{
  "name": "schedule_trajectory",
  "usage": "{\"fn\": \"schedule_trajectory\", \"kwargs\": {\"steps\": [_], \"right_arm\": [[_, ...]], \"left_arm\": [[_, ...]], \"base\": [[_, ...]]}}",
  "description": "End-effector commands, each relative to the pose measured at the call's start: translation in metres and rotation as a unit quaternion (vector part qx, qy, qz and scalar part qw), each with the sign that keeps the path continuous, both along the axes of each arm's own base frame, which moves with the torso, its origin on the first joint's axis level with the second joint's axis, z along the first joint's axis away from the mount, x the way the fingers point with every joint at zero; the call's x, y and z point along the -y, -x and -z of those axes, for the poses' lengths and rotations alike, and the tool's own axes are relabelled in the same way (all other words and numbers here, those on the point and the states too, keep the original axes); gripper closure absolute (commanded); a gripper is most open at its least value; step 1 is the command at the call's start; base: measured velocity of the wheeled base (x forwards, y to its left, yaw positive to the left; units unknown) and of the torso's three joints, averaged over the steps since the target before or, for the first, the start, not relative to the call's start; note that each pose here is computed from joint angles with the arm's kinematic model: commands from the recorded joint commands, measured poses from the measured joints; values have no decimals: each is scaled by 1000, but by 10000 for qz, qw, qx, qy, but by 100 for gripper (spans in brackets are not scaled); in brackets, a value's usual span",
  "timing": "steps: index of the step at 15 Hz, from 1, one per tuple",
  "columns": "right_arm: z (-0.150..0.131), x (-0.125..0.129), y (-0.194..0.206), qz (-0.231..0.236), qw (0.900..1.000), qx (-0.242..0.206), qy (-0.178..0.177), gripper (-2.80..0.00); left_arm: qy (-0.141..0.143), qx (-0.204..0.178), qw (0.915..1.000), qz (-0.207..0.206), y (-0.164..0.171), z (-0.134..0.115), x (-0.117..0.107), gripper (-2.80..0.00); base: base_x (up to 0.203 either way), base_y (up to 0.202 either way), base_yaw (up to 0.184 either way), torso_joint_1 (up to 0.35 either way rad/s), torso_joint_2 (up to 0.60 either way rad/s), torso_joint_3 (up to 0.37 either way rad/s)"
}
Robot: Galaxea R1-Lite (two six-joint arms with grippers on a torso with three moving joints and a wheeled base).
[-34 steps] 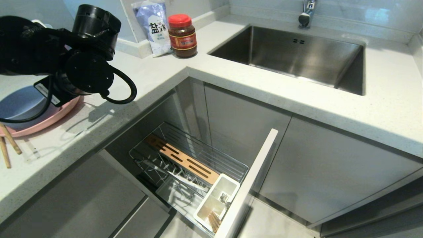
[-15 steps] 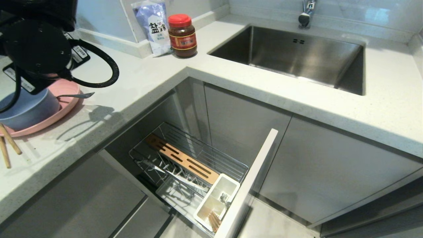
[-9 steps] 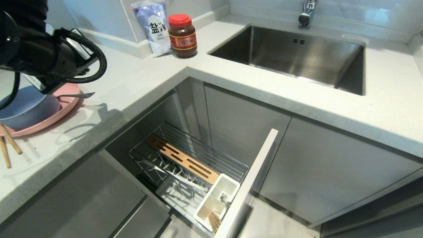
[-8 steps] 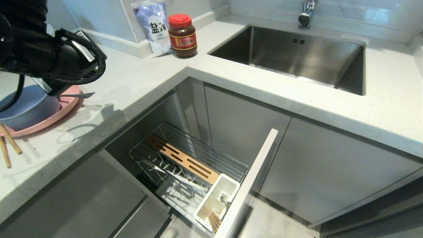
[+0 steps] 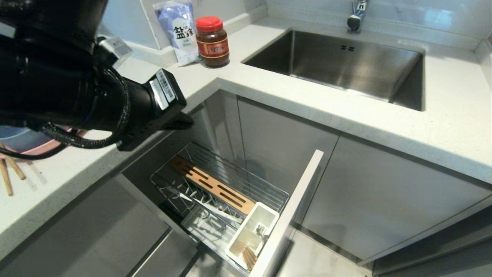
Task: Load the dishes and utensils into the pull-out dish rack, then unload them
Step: Close the cupboard
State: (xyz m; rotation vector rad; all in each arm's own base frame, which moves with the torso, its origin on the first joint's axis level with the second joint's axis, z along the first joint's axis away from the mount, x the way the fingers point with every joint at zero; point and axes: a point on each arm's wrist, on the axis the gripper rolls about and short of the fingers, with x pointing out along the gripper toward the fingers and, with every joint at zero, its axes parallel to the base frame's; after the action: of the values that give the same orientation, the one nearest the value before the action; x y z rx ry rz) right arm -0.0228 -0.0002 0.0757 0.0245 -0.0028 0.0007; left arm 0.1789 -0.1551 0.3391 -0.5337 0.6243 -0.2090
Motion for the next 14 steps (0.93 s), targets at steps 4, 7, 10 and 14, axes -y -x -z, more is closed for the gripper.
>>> {"fn": "schedule_trajectory", "kwargs": {"steps": [4, 7, 10, 14], "right_arm": [[0, 0, 0, -3, 10000, 16, 0, 0], [1, 0, 0, -4, 10000, 12, 0, 0], [0, 0, 0, 3, 10000, 17, 0, 0], [0, 0, 0, 3, 10000, 16, 0, 0]], "left_arm": [[-310, -634, 9921, 1034, 31, 37, 53, 0], [-672, -1099, 9822, 1365, 42, 70, 89, 0], [-962, -1334, 9741, 1552, 49, 92, 112, 0], [-1135, -1533, 9700, 1506, 49, 110, 126, 0]], "base": [[0, 0, 0, 0, 0, 0], [0, 0, 0, 0, 0, 0], [0, 0, 0, 0, 0, 0], [0, 0, 0, 0, 0, 0]]}}
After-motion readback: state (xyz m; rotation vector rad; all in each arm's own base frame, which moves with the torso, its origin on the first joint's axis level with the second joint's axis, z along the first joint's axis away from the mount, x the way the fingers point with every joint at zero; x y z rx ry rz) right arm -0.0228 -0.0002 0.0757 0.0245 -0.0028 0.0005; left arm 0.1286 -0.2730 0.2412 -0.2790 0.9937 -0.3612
